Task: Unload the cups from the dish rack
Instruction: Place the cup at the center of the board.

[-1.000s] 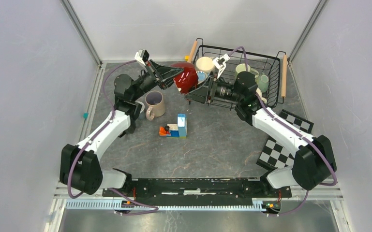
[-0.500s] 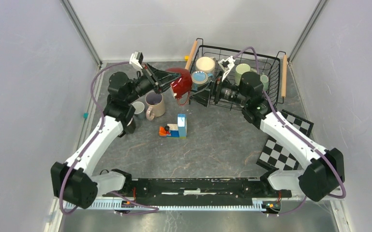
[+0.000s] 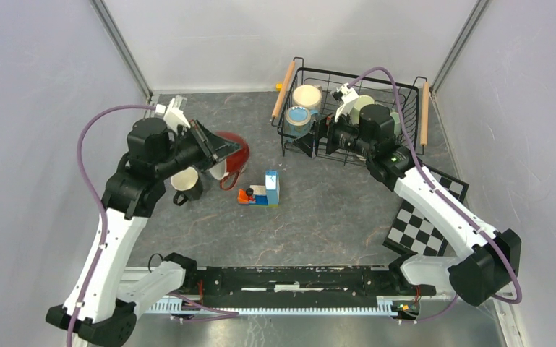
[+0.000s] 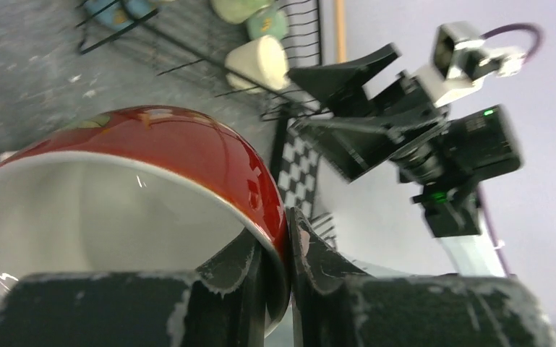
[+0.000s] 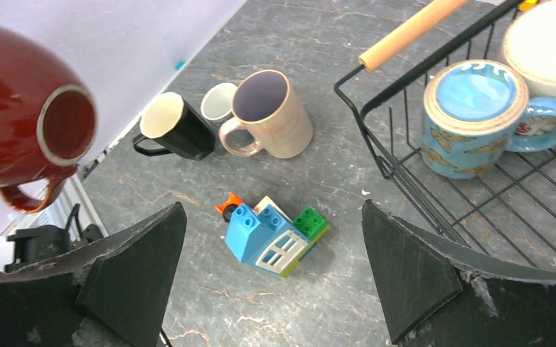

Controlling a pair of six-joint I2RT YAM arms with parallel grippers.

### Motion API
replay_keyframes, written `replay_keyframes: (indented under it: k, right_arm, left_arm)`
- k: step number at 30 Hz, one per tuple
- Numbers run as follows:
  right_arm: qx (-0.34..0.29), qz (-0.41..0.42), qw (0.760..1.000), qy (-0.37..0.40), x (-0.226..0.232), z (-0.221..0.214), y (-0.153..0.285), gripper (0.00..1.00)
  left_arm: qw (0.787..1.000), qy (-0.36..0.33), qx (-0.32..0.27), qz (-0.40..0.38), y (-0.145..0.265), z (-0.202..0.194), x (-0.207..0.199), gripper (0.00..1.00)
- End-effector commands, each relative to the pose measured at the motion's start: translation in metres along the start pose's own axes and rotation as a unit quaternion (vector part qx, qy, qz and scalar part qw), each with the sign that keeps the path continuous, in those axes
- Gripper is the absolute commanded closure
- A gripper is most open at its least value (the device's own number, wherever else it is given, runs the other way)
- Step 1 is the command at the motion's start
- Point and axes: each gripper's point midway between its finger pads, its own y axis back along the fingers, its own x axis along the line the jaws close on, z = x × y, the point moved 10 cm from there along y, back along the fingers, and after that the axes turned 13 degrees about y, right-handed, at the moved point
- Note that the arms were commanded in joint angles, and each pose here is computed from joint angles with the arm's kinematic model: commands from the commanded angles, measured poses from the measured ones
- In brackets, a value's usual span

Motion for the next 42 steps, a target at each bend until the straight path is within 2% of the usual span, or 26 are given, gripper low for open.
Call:
replay_keyframes:
  k: [1, 7, 18, 23, 42]
  right_arm:
    - [-0.017, -0.027, 0.999, 0.025, -0.003, 0.016, 0.005, 0.02]
    - [-0.016, -0.032, 0.999, 0.029, -0.005, 0.016, 0.004, 0.02]
    - [-0.005, -0.042, 0.998, 0.036, -0.008, 0.015, 0.001, 0.02]
    - [-0.001, -0.046, 0.998, 0.04, -0.01, 0.015, 0.0, 0.02]
    - [0.01, -0.046, 0.998, 0.049, -0.012, 0.014, -0.002, 0.02]
  left_arm:
    - [0.994, -0.055, -0.003, 0.094, 0.023, -0.009, 0.023, 0.98]
    - [0.974, -0.078, 0.008, 0.212, 0.019, -0.015, 0.062, 0.98]
    - [0.925, -0.142, 0.035, 0.351, -0.021, -0.025, 0.11, 0.98]
    - [0.907, -0.154, 0.042, 0.39, -0.039, -0.025, 0.127, 0.98]
    - [0.862, -0.161, 0.078, 0.475, -0.098, -0.029, 0.199, 0.98]
